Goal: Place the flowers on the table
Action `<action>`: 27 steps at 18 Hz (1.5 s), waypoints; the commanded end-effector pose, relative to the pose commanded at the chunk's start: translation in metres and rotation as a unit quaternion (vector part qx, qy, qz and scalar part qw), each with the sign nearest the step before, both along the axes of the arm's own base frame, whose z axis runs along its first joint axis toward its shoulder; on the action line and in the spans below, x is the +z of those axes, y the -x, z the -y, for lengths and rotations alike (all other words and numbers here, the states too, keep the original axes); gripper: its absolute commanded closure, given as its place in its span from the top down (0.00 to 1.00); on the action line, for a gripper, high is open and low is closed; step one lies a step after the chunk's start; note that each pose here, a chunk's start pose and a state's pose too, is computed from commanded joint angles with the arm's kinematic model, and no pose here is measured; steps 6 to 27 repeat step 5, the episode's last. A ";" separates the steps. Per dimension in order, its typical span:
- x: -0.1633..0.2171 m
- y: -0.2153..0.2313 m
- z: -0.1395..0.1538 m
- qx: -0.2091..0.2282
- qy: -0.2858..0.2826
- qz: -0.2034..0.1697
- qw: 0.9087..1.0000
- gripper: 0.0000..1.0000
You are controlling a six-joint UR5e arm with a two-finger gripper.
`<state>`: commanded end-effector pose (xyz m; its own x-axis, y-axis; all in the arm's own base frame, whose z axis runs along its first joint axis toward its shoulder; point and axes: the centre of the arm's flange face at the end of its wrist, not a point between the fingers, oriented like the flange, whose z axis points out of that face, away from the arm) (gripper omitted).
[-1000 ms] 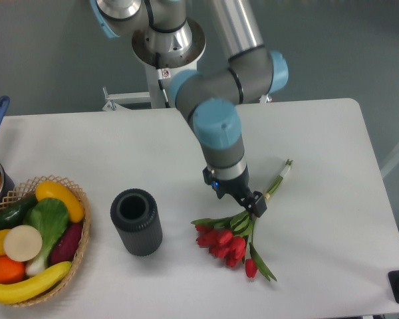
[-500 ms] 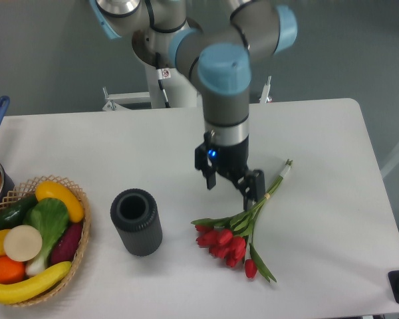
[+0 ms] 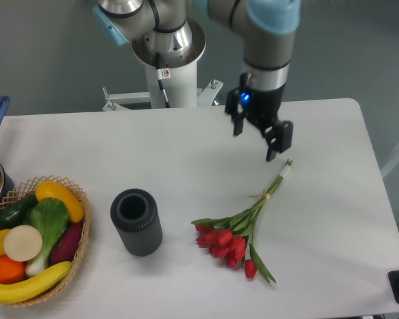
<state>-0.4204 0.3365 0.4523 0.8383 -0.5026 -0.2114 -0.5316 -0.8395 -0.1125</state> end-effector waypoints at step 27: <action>0.007 0.015 0.030 0.020 -0.013 -0.004 1.000 1.00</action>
